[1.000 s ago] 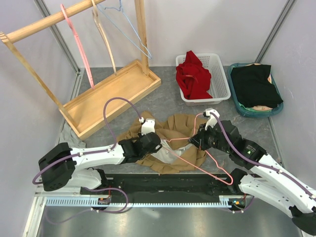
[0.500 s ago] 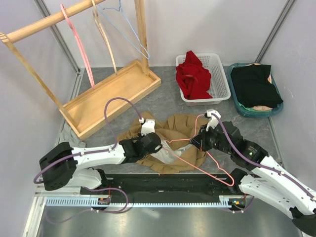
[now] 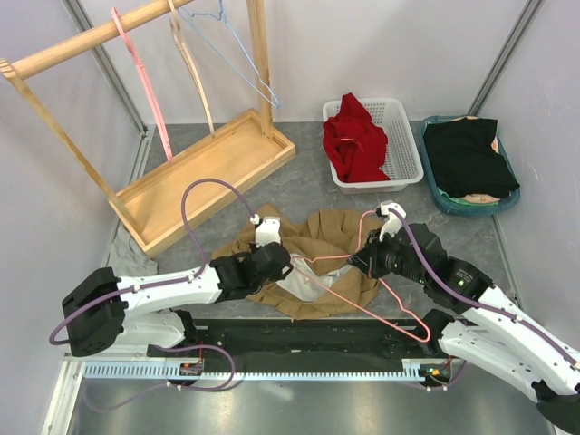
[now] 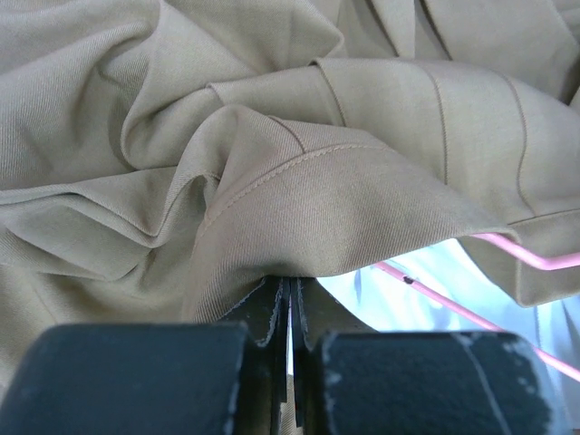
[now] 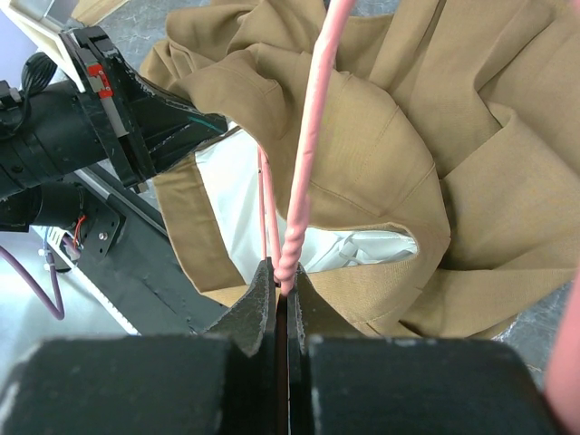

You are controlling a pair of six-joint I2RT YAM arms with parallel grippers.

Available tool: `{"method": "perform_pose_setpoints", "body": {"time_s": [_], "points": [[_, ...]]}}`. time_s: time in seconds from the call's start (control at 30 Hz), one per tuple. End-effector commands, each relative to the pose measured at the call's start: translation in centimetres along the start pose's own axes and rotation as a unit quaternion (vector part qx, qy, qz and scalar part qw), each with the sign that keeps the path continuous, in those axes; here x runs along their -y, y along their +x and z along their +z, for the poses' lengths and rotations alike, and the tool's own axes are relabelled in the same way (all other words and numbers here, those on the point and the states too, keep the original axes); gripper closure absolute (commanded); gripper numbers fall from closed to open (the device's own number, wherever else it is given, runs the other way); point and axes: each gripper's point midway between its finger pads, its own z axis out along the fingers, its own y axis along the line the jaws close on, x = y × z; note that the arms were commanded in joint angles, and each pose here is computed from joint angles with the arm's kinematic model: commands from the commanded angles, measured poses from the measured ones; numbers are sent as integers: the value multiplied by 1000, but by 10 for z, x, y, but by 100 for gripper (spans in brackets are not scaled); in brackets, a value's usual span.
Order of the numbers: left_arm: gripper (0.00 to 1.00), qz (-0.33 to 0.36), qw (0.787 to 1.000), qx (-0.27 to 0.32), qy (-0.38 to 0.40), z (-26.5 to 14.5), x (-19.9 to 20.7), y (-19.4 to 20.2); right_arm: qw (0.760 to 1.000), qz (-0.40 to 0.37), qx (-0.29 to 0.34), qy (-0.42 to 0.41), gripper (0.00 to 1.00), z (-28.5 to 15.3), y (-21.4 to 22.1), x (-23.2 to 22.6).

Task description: Place the skirt on the hanger

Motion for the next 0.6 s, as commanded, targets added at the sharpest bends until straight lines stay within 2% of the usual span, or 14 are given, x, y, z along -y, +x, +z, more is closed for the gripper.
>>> {"method": "perform_pose_setpoints", "body": {"time_s": [0.0,0.33,0.57], "points": [[98,-14,1000,9,6,-3,3,-4,1000,7,8,-6,100,-2,-2,-3],[98,9,991,6,134,-51,28,-21,996,-45,-16,-70,100,-8,5,-22],[98,-24,989,39,138,-75,16,-40,991,-55,41,-117,100,-19,-19,-43]]}}
